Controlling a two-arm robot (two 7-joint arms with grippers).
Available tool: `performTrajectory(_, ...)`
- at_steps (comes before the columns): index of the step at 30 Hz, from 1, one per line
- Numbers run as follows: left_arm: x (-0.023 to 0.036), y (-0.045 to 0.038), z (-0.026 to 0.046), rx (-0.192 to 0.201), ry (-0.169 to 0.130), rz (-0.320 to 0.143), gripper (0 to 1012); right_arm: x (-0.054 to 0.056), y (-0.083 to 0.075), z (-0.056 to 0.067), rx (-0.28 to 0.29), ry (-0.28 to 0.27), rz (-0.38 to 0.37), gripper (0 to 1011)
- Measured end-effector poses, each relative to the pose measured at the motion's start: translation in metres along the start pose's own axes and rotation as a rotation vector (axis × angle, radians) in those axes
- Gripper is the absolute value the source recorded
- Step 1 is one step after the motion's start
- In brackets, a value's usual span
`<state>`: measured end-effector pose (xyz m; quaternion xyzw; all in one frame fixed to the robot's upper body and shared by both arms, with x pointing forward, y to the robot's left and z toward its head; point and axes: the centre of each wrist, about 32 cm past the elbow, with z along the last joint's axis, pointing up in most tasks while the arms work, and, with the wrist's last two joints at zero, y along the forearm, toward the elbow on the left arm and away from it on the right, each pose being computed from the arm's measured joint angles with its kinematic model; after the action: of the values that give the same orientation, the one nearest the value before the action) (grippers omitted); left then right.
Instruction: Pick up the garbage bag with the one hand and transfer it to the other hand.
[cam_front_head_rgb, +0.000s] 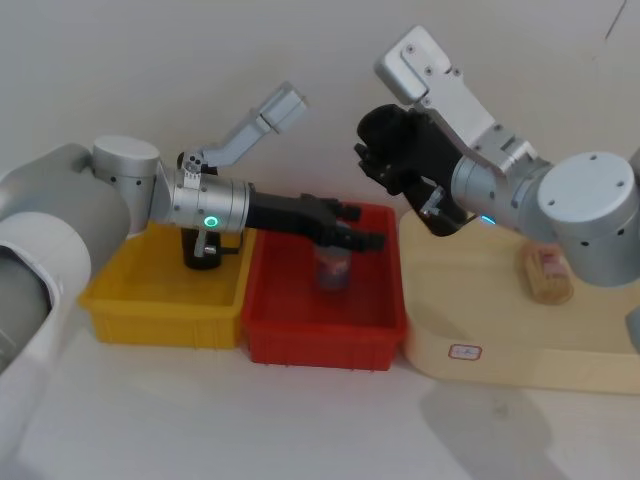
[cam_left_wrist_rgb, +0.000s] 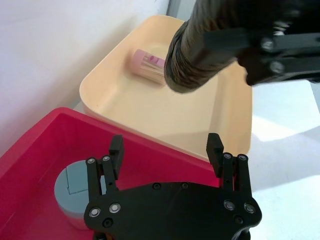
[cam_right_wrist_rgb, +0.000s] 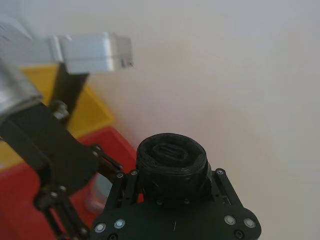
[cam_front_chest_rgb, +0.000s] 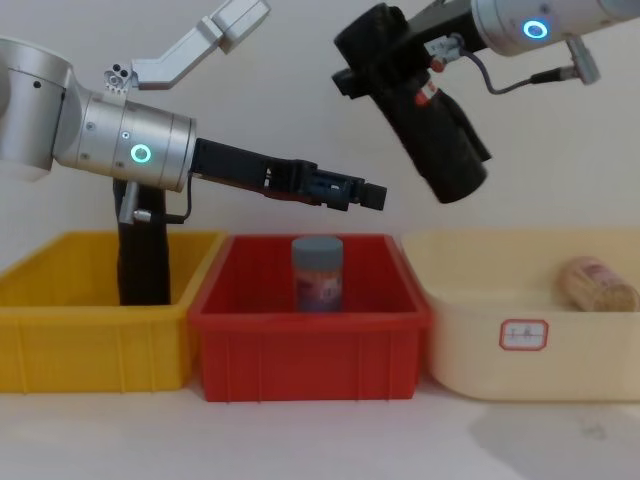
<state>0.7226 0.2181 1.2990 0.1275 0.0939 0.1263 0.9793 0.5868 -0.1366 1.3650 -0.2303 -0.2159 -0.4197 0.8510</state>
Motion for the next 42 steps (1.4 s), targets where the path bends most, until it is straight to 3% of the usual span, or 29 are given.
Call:
performTrajectory(12, 0.0000, 0.0000, 0.0000, 0.000, 0.000, 0.000, 1001, -0.006, 0.000, 0.008, -0.175, -0.107, -0.132, 507)
performTrajectory(22, 0.0000, 0.0000, 0.0000, 0.000, 0.000, 0.000, 1000, -0.004, 0.001, 0.002, -0.297, -0.135, -0.243, 507)
performTrajectory(36, 0.0000, 0.0000, 0.0000, 0.000, 0.000, 0.000, 1001, 0.000, 0.001, -0.006, -0.385, -0.148, -0.327, 907)
performTrajectory(42, 0.0000, 0.0000, 0.0000, 0.000, 0.000, 0.000, 1000, 0.001, 0.001, -0.008, -0.399, -0.150, -0.341, 1001)
